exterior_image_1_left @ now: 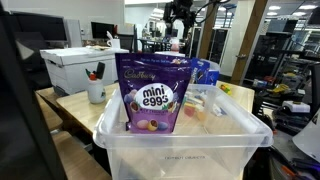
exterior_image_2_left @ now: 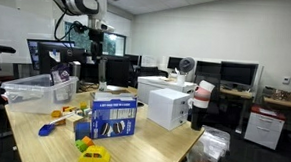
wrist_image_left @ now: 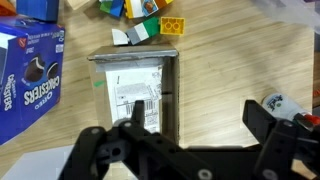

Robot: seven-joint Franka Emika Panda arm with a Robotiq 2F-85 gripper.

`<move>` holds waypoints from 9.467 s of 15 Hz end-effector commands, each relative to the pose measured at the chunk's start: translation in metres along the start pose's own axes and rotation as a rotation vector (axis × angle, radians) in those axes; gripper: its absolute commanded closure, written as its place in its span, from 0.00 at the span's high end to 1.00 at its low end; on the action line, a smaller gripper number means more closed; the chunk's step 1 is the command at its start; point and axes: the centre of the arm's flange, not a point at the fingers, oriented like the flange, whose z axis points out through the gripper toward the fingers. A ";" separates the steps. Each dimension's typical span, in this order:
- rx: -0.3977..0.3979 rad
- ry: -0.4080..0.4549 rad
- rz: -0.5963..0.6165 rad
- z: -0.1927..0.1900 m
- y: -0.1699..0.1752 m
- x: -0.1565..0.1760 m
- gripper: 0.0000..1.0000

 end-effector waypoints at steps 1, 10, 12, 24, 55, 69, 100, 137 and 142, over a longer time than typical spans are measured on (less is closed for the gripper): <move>0.000 0.000 -0.001 0.000 0.000 0.000 1.00; -0.124 -0.108 0.203 0.039 0.074 0.030 1.00; -0.132 -0.120 0.227 0.041 0.086 0.031 1.00; -0.092 -0.176 0.316 0.049 0.154 0.013 1.00; -0.050 -0.204 0.515 0.118 0.228 0.009 1.00; -0.142 -0.021 0.580 0.183 0.214 0.014 1.00; -0.205 0.002 0.576 0.115 0.169 0.046 0.04; -0.091 -0.312 -0.819 0.096 0.163 -0.026 1.00; -0.166 -0.245 -0.971 0.110 0.155 -0.011 1.00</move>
